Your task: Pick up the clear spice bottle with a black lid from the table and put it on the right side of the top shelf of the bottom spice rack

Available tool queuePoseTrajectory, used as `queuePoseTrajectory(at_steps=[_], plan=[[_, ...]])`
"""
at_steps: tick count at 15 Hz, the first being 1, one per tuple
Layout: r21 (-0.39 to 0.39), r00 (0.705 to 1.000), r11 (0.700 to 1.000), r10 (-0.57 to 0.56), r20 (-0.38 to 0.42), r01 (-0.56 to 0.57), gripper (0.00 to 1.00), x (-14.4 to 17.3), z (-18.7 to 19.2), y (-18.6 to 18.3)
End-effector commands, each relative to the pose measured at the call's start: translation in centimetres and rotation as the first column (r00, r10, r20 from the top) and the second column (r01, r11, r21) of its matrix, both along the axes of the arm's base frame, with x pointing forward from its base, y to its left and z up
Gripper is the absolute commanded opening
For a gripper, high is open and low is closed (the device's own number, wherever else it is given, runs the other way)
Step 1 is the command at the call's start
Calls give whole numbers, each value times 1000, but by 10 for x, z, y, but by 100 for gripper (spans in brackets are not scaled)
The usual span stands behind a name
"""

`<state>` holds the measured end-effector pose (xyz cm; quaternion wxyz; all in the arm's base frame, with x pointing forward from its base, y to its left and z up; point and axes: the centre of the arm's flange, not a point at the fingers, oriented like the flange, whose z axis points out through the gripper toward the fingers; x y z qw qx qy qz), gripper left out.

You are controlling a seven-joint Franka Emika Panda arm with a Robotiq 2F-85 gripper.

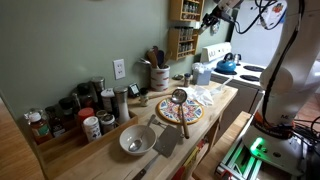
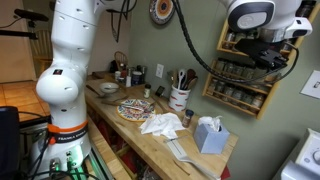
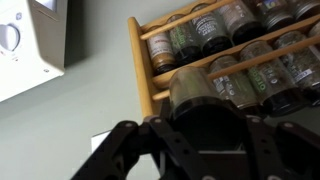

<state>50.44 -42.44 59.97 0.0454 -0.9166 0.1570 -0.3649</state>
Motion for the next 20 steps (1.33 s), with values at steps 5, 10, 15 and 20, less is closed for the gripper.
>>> queuePoseTrajectory(at_steps=[5,10,15,20], plan=[[117,991,989,-106,85,96,29,23,6,-29],[103,990,990,-109,93,100,29,43,9,-23],[84,987,988,-137,79,130,29,54,2,-23],[66,987,988,-147,70,143,29,63,-7,-25]])
